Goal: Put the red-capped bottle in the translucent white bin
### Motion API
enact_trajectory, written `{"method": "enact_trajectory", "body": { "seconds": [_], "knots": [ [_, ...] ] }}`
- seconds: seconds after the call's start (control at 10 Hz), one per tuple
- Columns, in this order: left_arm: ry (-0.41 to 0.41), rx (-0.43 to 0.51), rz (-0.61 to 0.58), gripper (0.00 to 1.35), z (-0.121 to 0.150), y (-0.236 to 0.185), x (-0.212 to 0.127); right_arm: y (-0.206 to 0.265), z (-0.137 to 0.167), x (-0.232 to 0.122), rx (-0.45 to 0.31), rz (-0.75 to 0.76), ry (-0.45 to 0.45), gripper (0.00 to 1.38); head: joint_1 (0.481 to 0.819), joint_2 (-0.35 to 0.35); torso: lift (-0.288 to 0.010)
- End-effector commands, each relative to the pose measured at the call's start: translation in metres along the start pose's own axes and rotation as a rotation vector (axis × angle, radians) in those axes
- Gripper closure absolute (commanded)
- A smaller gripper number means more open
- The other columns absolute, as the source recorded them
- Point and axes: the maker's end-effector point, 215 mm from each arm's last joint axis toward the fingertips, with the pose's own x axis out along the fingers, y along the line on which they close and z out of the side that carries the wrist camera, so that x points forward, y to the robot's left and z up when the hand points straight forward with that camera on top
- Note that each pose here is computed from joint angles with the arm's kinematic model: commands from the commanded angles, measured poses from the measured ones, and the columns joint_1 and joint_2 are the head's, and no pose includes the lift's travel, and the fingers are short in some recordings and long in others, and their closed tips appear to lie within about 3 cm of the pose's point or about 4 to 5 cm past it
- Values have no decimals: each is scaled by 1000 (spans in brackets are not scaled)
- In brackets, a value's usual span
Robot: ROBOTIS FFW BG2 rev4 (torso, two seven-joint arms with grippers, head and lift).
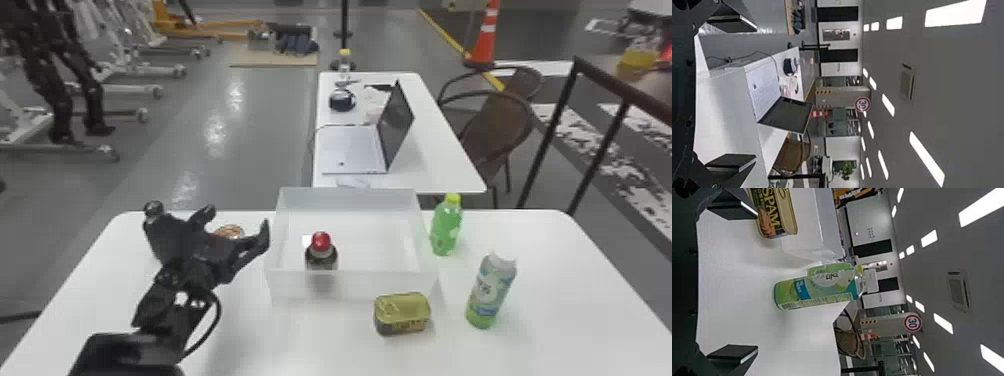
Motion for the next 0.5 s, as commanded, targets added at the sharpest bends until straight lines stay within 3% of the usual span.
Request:
{"method": "enact_trajectory", "body": {
  "seconds": [0.0,0.4],
  "knots": [
    [25,-8,73,137,-7,30,-50,-1,0,-3,0,-2,1,99,549,0,-100],
    [95,-54,270,137,-39,66,-168,-7,1,-14,-1,-29,7,99,549,0,-100]
  ]
}}
